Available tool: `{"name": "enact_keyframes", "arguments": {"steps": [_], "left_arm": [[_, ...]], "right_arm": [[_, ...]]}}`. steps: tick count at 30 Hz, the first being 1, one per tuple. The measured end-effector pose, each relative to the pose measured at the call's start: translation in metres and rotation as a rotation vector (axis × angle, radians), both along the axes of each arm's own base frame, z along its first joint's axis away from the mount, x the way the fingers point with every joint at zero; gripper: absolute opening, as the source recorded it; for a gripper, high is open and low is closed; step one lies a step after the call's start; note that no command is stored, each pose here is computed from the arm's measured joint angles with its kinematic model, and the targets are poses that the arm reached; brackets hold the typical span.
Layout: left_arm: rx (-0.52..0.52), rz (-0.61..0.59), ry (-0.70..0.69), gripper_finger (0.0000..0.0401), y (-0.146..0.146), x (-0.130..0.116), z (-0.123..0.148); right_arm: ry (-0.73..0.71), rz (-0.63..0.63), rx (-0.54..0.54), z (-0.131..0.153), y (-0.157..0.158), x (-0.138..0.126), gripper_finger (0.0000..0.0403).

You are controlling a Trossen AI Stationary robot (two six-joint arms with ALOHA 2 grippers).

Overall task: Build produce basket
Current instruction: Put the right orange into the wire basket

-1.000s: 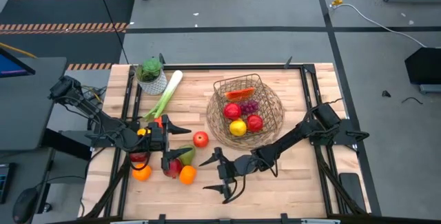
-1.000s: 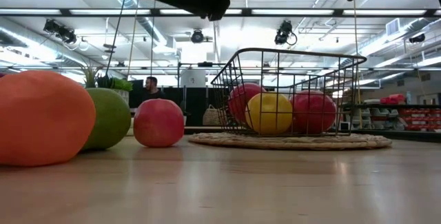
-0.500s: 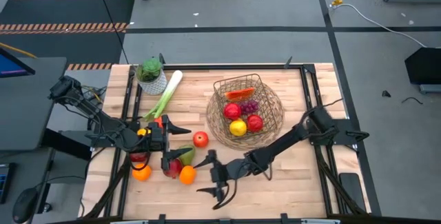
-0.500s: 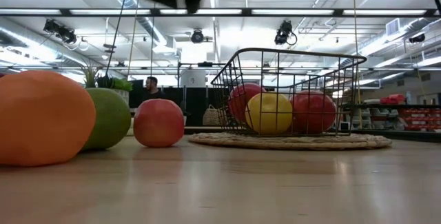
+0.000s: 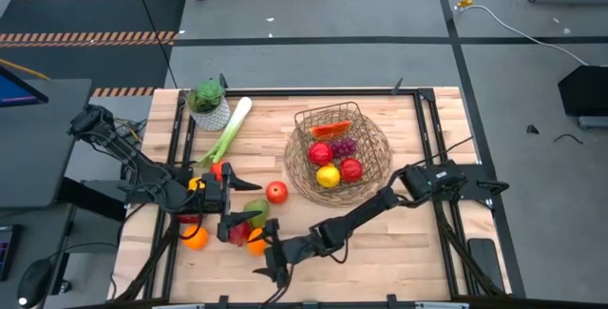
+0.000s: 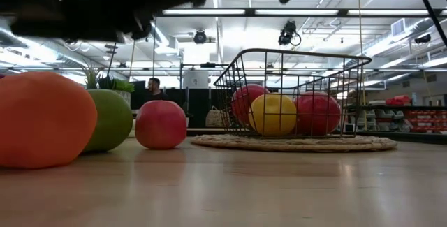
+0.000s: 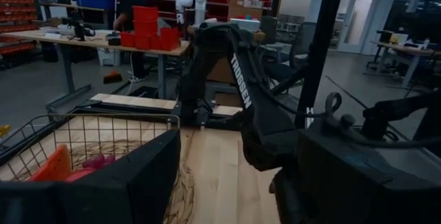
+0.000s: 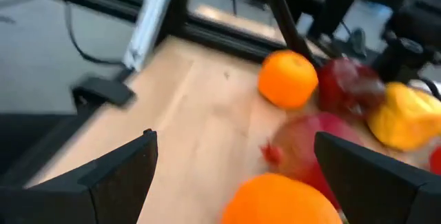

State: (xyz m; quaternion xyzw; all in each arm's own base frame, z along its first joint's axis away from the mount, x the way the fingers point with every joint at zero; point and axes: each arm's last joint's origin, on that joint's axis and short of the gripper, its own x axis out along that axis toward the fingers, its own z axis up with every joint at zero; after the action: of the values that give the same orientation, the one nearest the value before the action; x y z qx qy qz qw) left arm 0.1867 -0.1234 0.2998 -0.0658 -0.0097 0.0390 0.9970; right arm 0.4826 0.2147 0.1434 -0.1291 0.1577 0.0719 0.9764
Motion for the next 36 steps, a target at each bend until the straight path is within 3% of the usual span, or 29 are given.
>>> {"name": "enact_keyframes", "arguments": {"steps": [13, 19, 25, 30, 36], "left_arm": [[0.0, 0.0, -0.001, 0.0293, 0.0, 0.0, 0.0], [0.001, 0.0, 0.0, 0.0293, 0.0, 0.0, 0.0], [0.002, 0.0, 0.002, 0.0293, 0.0, 0.0, 0.0], [0.004, 0.0, 0.003, 0.0293, 0.0, 0.0, 0.0], [0.011, 0.0, 0.013, 0.0293, 0.0, 0.0, -0.001]], "right_arm": [[0.126, -0.077, 0.113, -0.032, -0.045, 0.003, 0.0393], [0.106, -0.077, 0.143, -0.039, -0.048, -0.001, 0.0389], [0.088, -0.087, 0.116, -0.039, -0.039, -0.004, 0.0353], [0.061, -0.084, 0.058, -0.018, -0.03, -0.01, 0.0339], [0.114, -0.194, -0.113, 0.031, -0.032, -0.028, 0.0341]]}}
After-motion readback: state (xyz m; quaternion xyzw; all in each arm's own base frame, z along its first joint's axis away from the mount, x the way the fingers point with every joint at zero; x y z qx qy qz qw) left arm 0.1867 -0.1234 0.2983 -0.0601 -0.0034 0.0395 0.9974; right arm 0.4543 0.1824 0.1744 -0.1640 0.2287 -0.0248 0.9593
